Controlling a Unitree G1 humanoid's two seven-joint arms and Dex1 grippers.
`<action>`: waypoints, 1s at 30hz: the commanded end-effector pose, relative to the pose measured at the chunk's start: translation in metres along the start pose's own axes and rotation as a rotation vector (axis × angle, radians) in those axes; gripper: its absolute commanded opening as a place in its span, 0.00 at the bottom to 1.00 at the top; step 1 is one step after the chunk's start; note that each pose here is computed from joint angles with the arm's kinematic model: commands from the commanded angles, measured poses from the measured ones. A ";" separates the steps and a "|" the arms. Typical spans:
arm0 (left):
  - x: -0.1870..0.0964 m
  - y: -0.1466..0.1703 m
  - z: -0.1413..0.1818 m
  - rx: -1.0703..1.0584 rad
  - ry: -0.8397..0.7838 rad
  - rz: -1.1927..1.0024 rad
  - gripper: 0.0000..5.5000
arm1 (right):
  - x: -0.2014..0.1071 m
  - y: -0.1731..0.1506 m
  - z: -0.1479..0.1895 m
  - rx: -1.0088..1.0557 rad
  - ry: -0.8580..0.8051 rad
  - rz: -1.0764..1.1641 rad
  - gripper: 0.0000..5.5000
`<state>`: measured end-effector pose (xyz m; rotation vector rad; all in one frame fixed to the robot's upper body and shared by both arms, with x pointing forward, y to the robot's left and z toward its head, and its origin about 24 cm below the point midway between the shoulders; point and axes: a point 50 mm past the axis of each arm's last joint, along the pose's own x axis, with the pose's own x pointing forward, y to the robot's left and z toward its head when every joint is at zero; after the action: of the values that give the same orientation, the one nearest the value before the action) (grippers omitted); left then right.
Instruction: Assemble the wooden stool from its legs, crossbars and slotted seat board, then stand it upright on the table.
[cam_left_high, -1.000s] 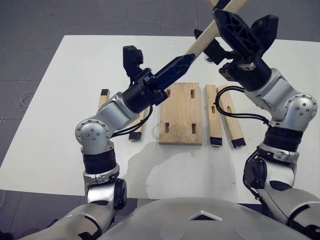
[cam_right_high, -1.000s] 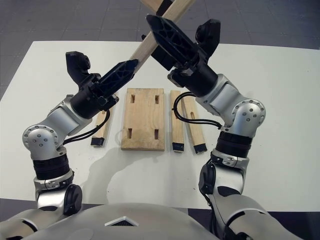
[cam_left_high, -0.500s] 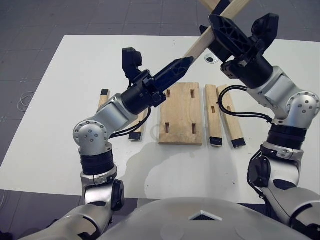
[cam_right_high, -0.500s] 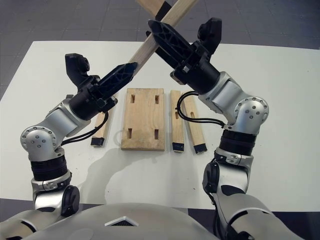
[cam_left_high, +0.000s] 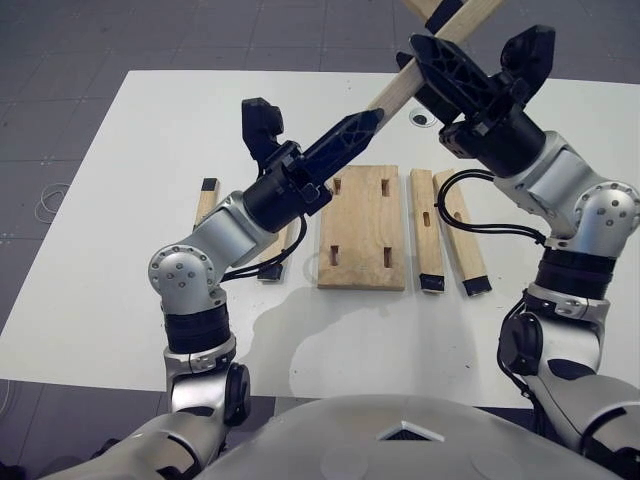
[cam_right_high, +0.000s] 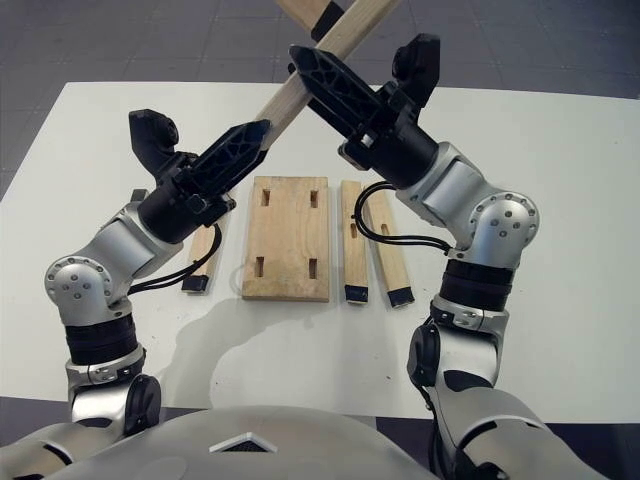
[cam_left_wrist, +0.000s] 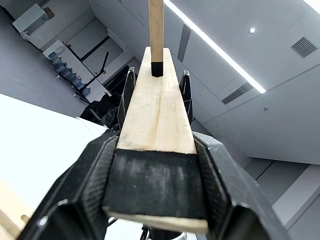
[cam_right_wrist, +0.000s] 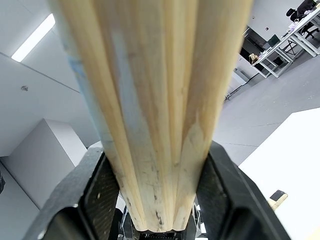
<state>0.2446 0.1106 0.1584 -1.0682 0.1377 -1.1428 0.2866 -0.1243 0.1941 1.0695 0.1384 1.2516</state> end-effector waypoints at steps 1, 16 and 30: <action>-0.003 0.003 -0.008 -0.014 0.033 0.009 0.37 | 0.009 0.014 0.006 -0.014 -0.013 0.085 0.37; -0.020 0.005 -0.002 0.083 0.059 0.059 0.63 | 0.003 0.011 0.008 -0.031 -0.007 0.042 0.37; -0.064 0.013 -0.012 0.249 0.293 0.256 0.63 | -0.018 -0.028 0.037 -0.411 0.167 -0.238 0.37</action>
<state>0.2176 0.1543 0.1221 -0.7573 0.2949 -1.0450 0.3153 -0.1573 0.1835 0.7329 0.1295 1.0936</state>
